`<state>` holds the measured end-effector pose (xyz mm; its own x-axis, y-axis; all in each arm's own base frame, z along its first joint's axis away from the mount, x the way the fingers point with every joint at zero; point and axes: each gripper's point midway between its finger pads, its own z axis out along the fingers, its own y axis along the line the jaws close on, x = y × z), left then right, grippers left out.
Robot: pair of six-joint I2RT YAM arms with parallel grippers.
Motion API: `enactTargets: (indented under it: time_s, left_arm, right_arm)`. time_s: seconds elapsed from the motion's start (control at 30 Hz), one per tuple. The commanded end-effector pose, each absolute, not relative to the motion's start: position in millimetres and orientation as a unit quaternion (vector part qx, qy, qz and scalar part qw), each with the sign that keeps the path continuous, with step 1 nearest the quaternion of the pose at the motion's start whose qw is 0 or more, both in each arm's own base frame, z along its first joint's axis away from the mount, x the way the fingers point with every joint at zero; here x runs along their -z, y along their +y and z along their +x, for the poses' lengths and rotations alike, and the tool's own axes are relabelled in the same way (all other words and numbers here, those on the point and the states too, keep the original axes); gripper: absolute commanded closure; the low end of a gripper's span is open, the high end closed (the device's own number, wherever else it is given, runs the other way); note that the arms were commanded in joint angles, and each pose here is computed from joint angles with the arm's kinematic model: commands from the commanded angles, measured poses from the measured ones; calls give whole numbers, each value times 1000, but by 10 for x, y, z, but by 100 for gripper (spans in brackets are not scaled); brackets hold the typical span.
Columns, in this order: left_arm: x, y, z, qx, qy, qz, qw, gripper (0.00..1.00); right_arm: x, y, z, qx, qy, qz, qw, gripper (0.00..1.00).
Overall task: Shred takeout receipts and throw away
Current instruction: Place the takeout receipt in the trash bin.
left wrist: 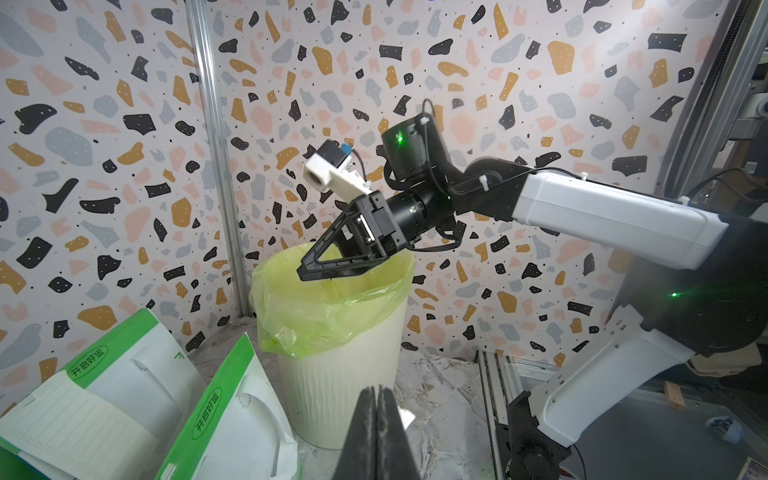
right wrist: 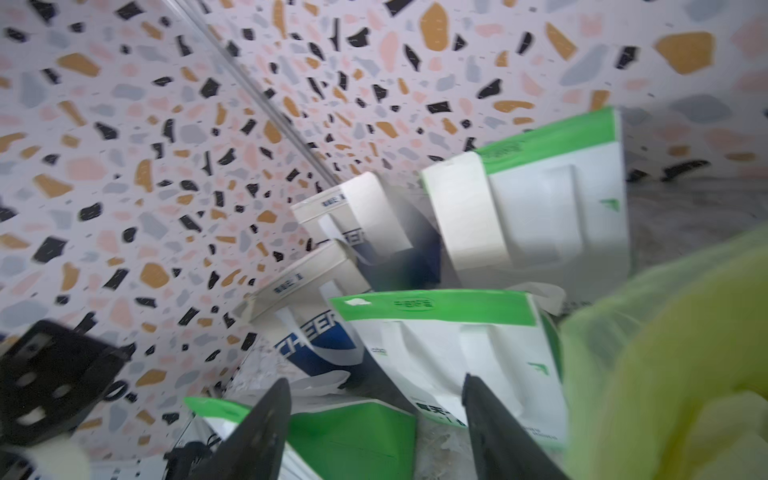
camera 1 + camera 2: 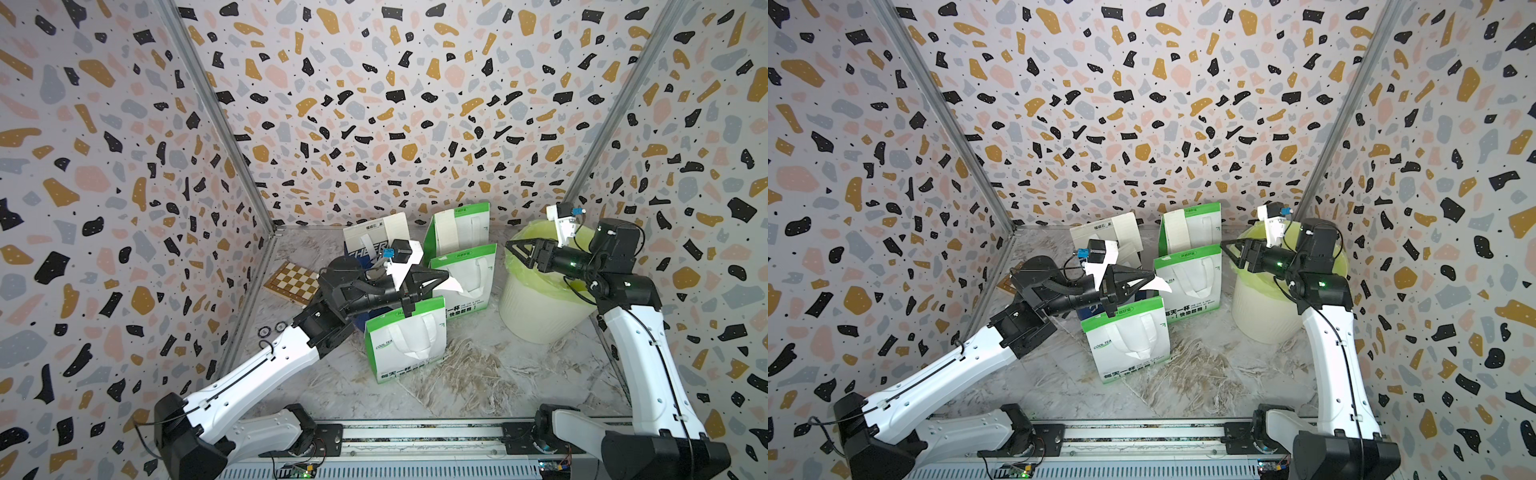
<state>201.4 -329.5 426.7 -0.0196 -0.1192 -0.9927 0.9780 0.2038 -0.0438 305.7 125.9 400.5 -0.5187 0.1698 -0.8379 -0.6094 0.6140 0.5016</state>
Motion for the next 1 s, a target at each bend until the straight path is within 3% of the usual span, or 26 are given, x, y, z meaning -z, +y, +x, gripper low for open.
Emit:
enactTargets:
  time_s: [0.0, 0.07, 0.2, 0.5, 0.9, 0.97]
  left_arm:
    - [-4552, -3250, 1982, 495, 499, 393, 594, 100]
    - [-4557, -3255, 1987, 499, 499, 389, 592, 100]
    - [-4576, -3268, 2009, 507, 504, 379, 587, 100]
    - [-4587, -3279, 2016, 517, 511, 373, 576, 100]
    - [-4613, -3282, 2005, 519, 508, 374, 577, 100]
    - [-4608, -3283, 2006, 520, 509, 373, 576, 100]
  right_arm:
    - [-4497, 1661, 2517, -484, 677, -271, 484, 32]
    - [-4531, 1869, 2324, -498, 656, -314, 472, 27]
    - [-4538, 2168, 2052, -512, 630, -367, 455, 29]
    - [-4396, 2406, 2060, -506, 642, -376, 436, 38]
    - [-4337, 2666, 1945, -509, 636, -401, 419, 72]
    - [-4334, 2670, 1956, -507, 637, -400, 420, 82]
